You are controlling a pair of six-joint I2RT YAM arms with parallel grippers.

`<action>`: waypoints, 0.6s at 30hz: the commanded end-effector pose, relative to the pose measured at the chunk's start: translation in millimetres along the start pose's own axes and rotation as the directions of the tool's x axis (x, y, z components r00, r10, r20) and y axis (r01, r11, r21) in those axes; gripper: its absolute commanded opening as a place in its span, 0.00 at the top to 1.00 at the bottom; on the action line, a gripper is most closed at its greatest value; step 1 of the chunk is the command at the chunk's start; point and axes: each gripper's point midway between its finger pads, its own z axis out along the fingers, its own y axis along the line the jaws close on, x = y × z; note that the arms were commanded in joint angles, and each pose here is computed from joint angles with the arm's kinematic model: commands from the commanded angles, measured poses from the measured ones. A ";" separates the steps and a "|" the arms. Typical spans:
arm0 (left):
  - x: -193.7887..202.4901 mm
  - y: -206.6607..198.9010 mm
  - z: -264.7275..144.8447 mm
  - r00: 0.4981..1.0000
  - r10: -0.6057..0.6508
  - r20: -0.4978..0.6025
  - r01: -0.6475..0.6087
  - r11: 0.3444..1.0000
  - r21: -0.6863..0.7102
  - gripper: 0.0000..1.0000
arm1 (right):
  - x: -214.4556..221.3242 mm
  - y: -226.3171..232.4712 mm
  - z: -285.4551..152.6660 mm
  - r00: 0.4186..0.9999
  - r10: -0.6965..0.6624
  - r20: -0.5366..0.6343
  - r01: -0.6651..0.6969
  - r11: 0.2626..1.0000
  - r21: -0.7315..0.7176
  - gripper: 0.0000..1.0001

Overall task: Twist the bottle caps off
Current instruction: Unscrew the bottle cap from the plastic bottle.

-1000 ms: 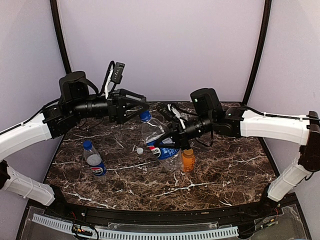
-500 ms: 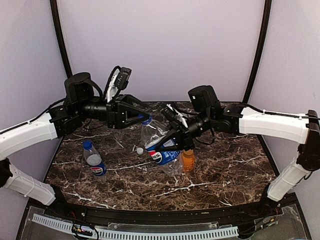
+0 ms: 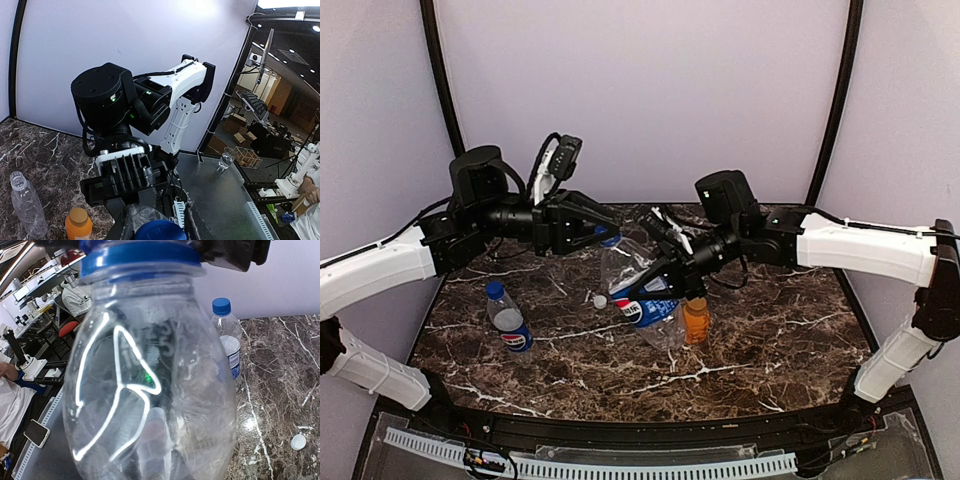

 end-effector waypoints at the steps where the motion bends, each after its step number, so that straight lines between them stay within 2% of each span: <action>1: -2.6 13.4 -4.3 0.999 -0.026 0.029 0.029 0.995 -0.090 0.89 | -16.1 -30.0 -8.9 1.000 -0.011 0.003 0.010 0.980 0.199 0.98; 4: -9.3 34.0 -9.3 0.992 -0.093 0.082 0.109 0.970 -0.219 0.91 | -21.6 -49.7 -18.9 1.000 -0.008 0.003 0.007 0.941 0.339 0.99; 7: -17.8 67.9 -23.3 0.969 -0.164 0.183 0.227 0.883 -0.410 0.89 | -23.9 -71.8 -30.2 1.000 -0.004 0.007 0.000 0.878 0.479 0.99; 12: -15.9 94.0 -41.5 0.925 -0.245 0.292 0.371 0.753 -0.543 0.86 | -22.1 -95.4 -43.1 0.999 -0.012 0.032 -0.011 0.777 0.629 0.99; 15: -12.3 97.8 -41.5 0.917 -0.262 0.302 0.391 0.739 -0.548 0.83 | -21.9 -96.0 -43.3 0.999 -0.024 0.039 -0.006 0.763 0.646 0.99; 18: -12.1 93.6 -35.7 0.930 -0.245 0.274 0.358 0.775 -0.522 0.72 | -21.5 -90.9 -38.8 0.999 -0.034 0.037 0.004 0.786 0.618 0.99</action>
